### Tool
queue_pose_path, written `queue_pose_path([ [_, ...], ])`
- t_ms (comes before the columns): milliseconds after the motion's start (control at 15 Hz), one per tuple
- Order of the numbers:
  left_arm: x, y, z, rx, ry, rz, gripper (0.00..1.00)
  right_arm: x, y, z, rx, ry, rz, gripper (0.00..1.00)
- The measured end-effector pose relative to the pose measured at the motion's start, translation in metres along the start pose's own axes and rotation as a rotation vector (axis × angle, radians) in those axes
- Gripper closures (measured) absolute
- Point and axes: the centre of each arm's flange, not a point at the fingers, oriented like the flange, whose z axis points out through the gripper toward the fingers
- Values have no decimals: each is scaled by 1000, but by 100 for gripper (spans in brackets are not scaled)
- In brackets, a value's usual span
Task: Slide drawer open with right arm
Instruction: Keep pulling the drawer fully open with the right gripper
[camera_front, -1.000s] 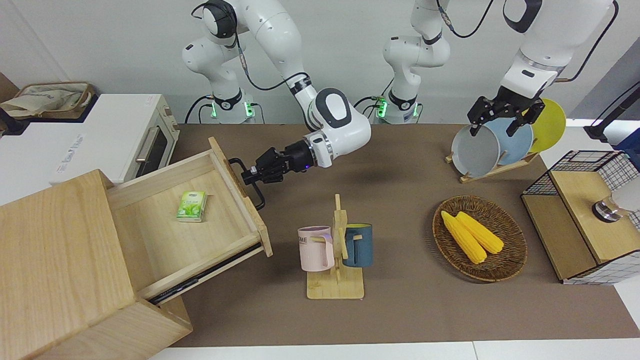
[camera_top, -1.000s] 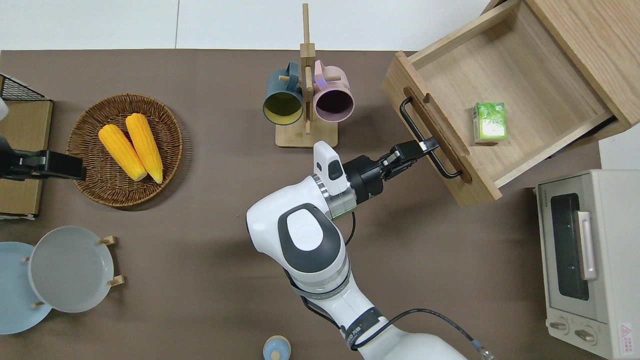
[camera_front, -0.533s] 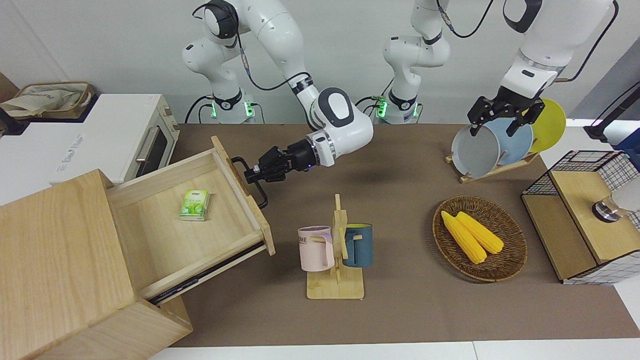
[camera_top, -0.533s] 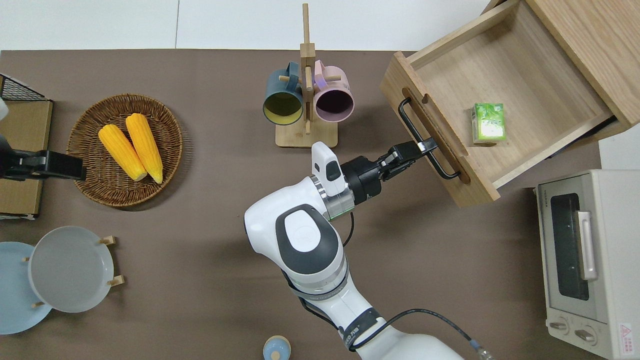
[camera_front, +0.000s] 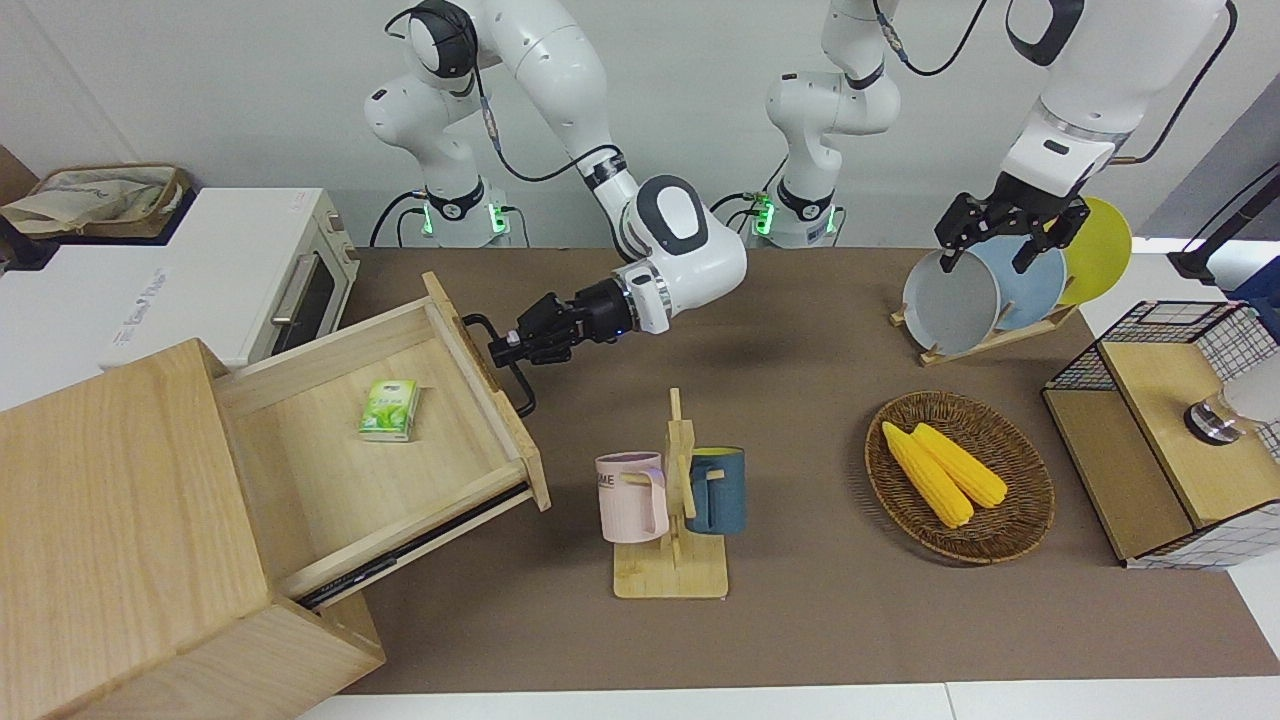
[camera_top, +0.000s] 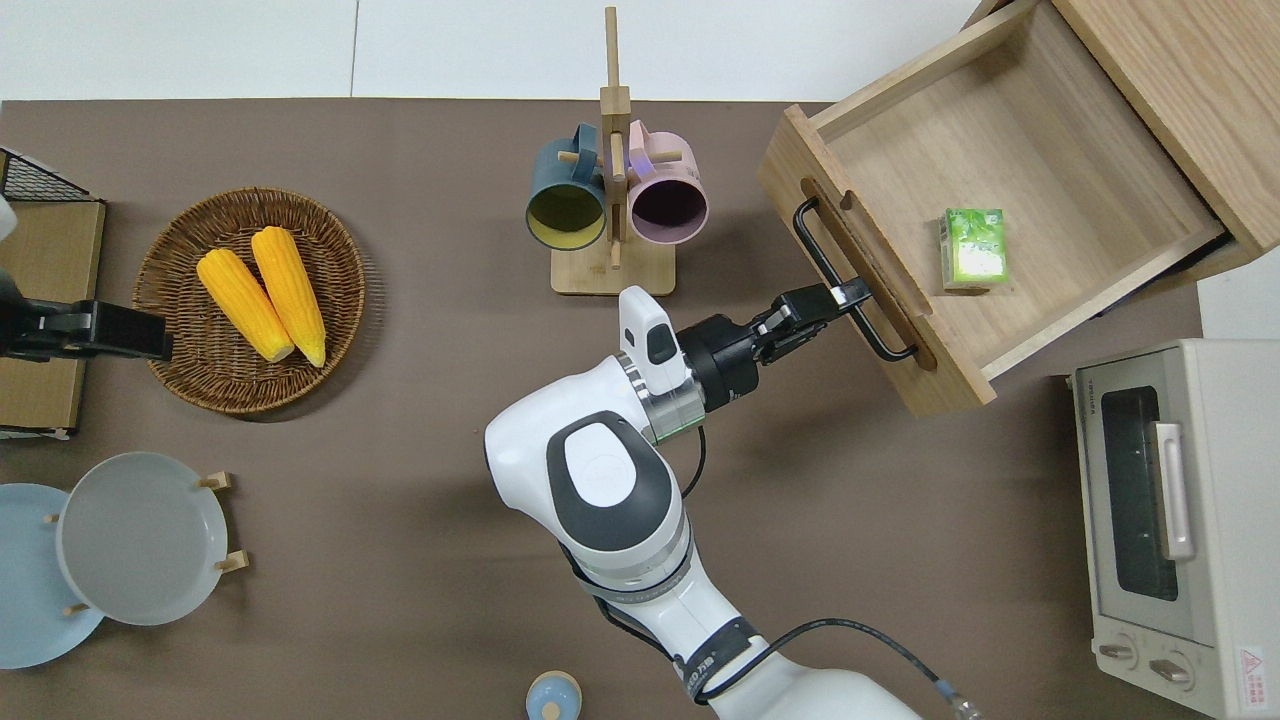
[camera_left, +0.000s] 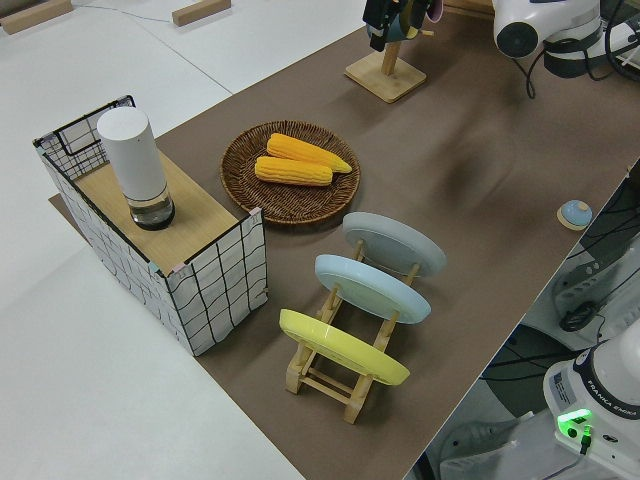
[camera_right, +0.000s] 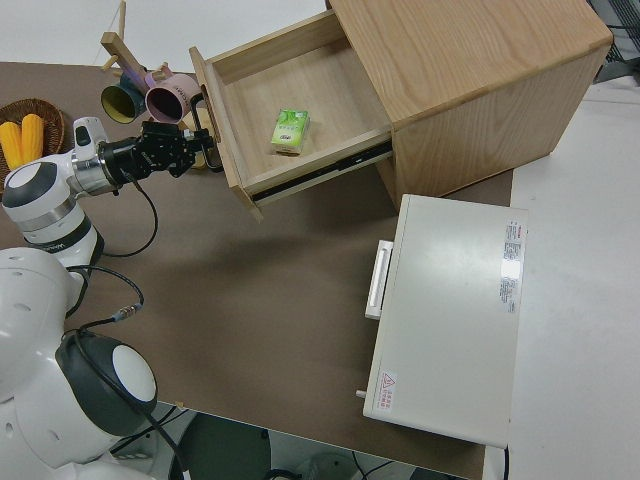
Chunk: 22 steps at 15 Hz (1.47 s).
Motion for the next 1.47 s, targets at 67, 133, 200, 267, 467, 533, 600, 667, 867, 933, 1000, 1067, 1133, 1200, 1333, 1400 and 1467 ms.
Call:
queue_pose_path([
  [67, 0, 0, 0, 0, 0, 0, 0, 0, 1, -1, 0, 1, 0, 70],
  [133, 0, 0, 0, 0, 0, 0, 1, 1, 3, -1, 1, 2, 1, 60],
  [200, 0, 0, 0, 0, 0, 0, 1, 1, 4, -2, 2, 3, 3, 50],
  [267, 0, 0, 0, 0, 0, 0, 0, 1, 6, -2, 3, 3, 4, 40],
  [467, 0, 0, 0, 0, 0, 0, 0, 2, 6, -2, 3, 4, 13, 12],
  [533, 0, 0, 0, 0, 0, 0, 0, 2, 6, -2, 3, 4, 20, 3],
  [600, 0, 0, 0, 0, 0, 0, 0, 2, 6, -2, 3, 4, 28, 1],
  [667, 0, 0, 0, 0, 0, 0, 0, 2, 6, -3, 3, 5, 36, 1],
  [867, 0, 0, 0, 0, 0, 0, 0, 1, 6, -4, 5, 6, 72, 1],
  [933, 0, 0, 0, 0, 0, 0, 0, 1, 5, -5, 11, 5, 93, 1],
  [1000, 0, 0, 0, 0, 0, 0, 1, 1, 5, -7, 26, 0, 119, 1],
  [1067, 0, 0, 0, 0, 0, 0, 1, 0, 6, -9, 51, -9, 147, 1],
  [1133, 0, 0, 0, 0, 0, 0, 0, 0, 9, -12, 81, -20, 174, 1],
  [1200, 0, 0, 0, 0, 0, 0, 0, 1, 14, -14, 112, -30, 199, 1],
  [1333, 0, 0, 0, 0, 0, 0, 1, 2, 27, -19, 179, -52, 244, 1],
  [1400, 0, 0, 0, 0, 0, 0, 0, 3, 34, -22, 220, -66, 270, 1],
  [1467, 0, 0, 0, 0, 0, 0, 0, 3, 41, -25, 265, -81, 296, 1],
])
